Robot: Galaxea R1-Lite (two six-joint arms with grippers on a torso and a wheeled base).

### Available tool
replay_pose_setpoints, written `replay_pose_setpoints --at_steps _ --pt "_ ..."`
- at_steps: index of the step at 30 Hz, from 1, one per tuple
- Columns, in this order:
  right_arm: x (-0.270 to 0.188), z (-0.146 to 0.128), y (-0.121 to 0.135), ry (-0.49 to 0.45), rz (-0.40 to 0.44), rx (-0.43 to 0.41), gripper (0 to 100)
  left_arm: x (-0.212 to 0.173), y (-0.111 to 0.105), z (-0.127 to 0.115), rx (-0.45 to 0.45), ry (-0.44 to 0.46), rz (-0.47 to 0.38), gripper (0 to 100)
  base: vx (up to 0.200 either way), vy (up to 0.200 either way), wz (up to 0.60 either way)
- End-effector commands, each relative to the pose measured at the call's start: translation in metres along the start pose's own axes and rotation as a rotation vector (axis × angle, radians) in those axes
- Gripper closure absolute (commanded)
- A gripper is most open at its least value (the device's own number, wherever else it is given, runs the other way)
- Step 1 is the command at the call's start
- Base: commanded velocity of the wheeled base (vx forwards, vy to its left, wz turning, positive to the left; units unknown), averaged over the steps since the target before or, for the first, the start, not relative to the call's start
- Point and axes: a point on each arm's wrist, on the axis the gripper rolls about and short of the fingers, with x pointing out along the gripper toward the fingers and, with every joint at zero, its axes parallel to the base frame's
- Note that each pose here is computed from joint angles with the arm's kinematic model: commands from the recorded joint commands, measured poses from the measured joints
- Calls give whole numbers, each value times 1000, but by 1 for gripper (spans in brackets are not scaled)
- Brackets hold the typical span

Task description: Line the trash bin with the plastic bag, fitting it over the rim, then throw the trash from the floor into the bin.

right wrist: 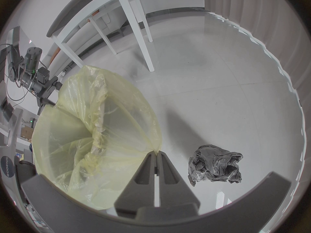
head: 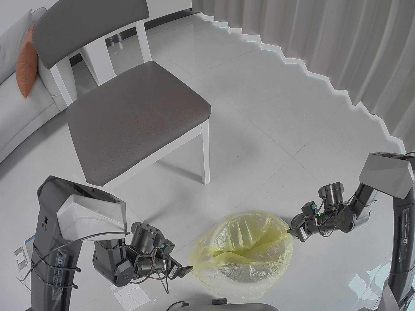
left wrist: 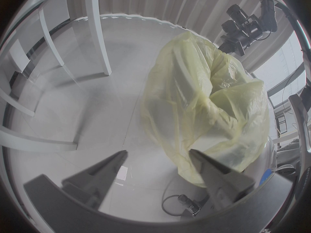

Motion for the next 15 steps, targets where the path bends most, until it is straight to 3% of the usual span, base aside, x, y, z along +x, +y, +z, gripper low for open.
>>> replay_pose_setpoints --at_steps 1,15 --pt "-19 -1 0 -5 -12 12 0 -4 -2 -11 -18 2 0 0 0 0 0" --pt "-68 3 12 -81 -56 -12 0 -27 -1 -33 -45 -43 21 0 0 0 0"
